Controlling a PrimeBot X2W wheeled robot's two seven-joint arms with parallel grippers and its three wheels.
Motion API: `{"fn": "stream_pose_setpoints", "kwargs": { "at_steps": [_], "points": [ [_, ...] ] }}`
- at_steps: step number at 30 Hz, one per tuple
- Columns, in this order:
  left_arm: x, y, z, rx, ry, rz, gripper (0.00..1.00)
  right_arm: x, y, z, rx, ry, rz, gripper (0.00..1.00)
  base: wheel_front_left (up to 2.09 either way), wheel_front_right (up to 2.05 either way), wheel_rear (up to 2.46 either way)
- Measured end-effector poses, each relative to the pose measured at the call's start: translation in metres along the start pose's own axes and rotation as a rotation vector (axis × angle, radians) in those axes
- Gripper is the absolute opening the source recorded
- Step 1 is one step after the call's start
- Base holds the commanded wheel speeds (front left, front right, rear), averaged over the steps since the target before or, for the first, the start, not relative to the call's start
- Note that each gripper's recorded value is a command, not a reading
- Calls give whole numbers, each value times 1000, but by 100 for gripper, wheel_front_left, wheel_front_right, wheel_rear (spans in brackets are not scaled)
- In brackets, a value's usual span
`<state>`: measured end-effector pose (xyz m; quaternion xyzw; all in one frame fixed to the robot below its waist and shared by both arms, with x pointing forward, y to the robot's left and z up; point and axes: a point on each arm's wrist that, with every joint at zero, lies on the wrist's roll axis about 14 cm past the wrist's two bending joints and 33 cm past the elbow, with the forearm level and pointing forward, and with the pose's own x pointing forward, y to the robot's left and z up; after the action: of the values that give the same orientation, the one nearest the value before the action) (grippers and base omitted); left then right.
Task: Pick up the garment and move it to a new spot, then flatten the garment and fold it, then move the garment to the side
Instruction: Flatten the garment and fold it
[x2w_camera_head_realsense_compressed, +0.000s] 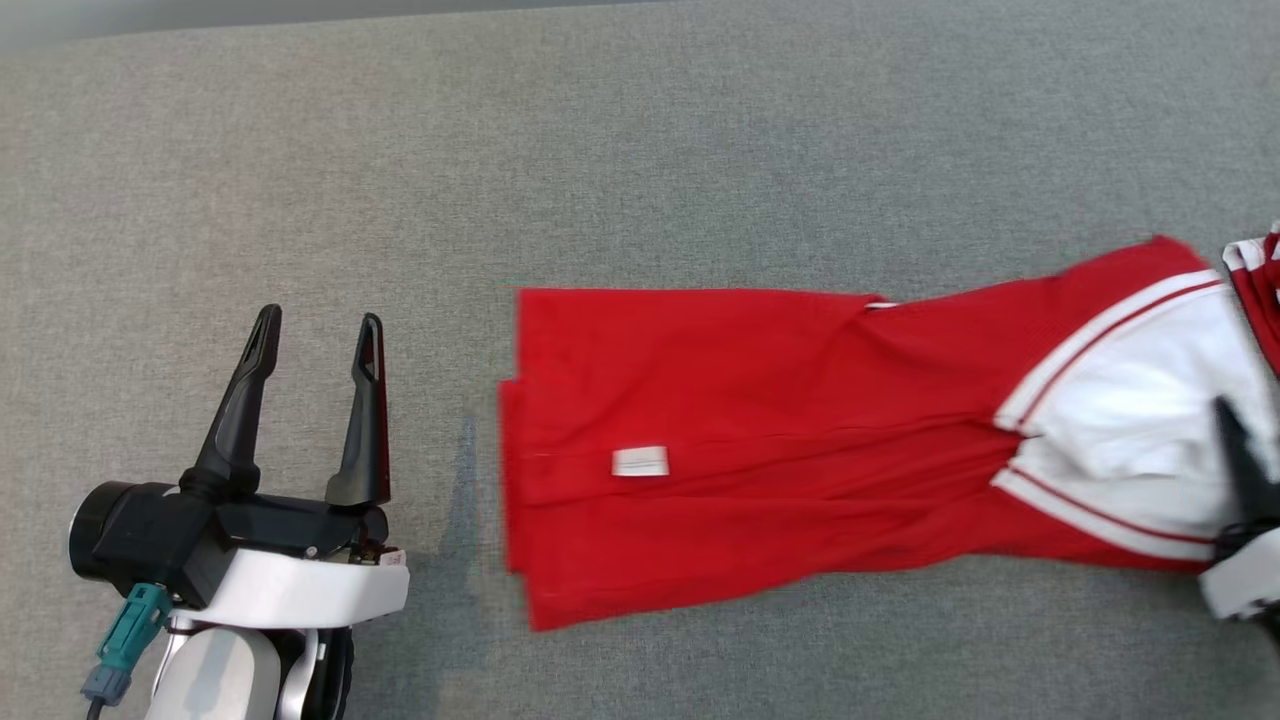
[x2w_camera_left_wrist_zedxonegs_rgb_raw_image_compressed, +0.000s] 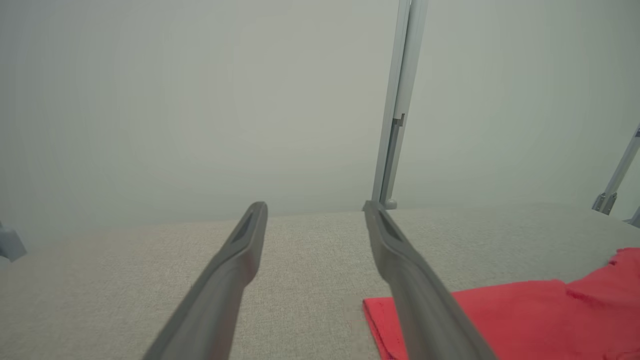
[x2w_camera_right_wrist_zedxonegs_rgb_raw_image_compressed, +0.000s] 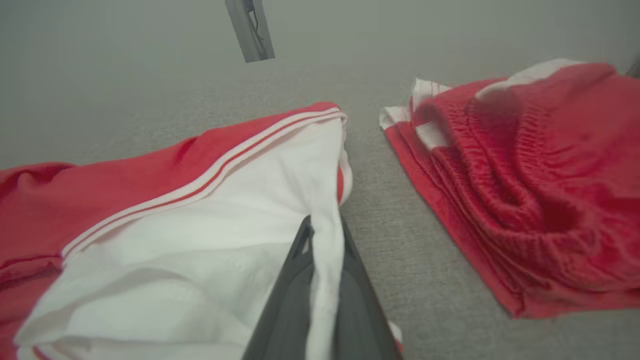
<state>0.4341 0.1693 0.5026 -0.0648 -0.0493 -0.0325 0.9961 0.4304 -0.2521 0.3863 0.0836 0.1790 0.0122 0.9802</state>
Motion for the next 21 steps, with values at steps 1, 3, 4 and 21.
{"fn": "stream_pose_setpoints", "kwargs": {
  "at_steps": [1, 3, 4, 21],
  "points": [
    [0, 0, -1, 0, 1, 0, 100, -1, -9, 5, -6, -11, -20, 0, 0, 0, 0],
    [1, -1, -1, -3, 0, 0, 100, -4, -24, 12, -13, -25, -57, 0, 0, 0, 0],
    [2, -1, -1, -4, 0, -1, 100, -5, -28, 14, -18, -28, -65, 0, 0, 0, 0],
    [5, -16, 1, -14, -11, -44, 100, -31, 183, 108, -25, -303, 491, 0, 0, 0, 0]
  ]
}}
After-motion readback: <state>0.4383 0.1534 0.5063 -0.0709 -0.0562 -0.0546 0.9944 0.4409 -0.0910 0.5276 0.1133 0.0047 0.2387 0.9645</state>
